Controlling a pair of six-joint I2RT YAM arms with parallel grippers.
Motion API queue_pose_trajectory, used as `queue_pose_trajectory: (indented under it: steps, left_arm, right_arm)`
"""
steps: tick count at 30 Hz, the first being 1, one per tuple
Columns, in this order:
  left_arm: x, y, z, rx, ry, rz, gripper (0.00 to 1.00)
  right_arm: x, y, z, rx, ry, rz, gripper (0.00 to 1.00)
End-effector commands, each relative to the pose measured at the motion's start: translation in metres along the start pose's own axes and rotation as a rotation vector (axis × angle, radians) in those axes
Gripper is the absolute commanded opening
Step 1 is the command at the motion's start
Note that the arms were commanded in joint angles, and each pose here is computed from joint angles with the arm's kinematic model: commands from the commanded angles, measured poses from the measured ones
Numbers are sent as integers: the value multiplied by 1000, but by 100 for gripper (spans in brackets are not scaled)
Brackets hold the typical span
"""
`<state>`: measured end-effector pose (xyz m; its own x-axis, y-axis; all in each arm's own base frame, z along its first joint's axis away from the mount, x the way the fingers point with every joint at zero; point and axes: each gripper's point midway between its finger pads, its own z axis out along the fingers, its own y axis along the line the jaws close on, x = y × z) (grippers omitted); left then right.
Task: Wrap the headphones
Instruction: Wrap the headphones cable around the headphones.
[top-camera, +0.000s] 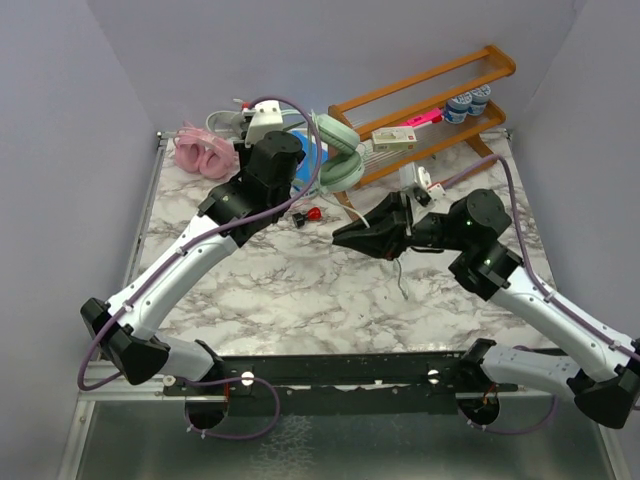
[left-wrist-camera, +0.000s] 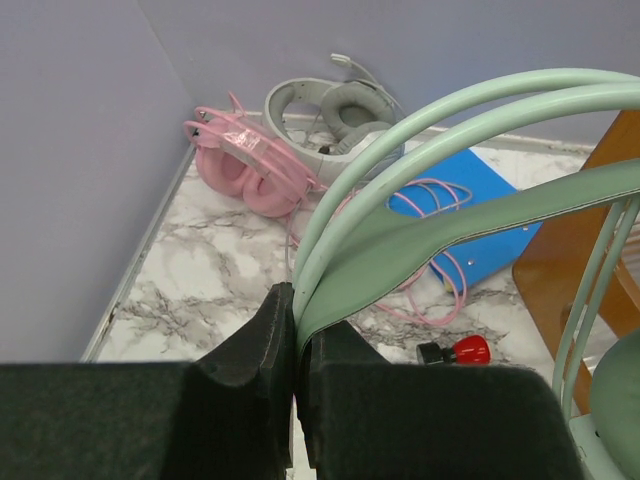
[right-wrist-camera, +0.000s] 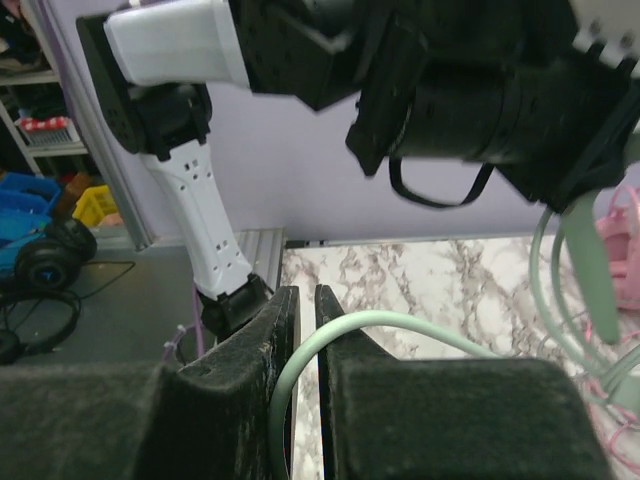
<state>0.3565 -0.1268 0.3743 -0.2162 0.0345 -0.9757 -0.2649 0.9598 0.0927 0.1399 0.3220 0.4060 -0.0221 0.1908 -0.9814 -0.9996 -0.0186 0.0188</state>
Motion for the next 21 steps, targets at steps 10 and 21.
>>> queue_pose_trajectory:
  steps: [10,21]
  left_arm:
    - [12,2,-2,60,-7,67,0]
    - [33,10,-16,147,46,168,0]
  right_arm:
    - [-65,-35,11,169,17,-169,15]
    - [-69,-73,11,319,106,-235,1]
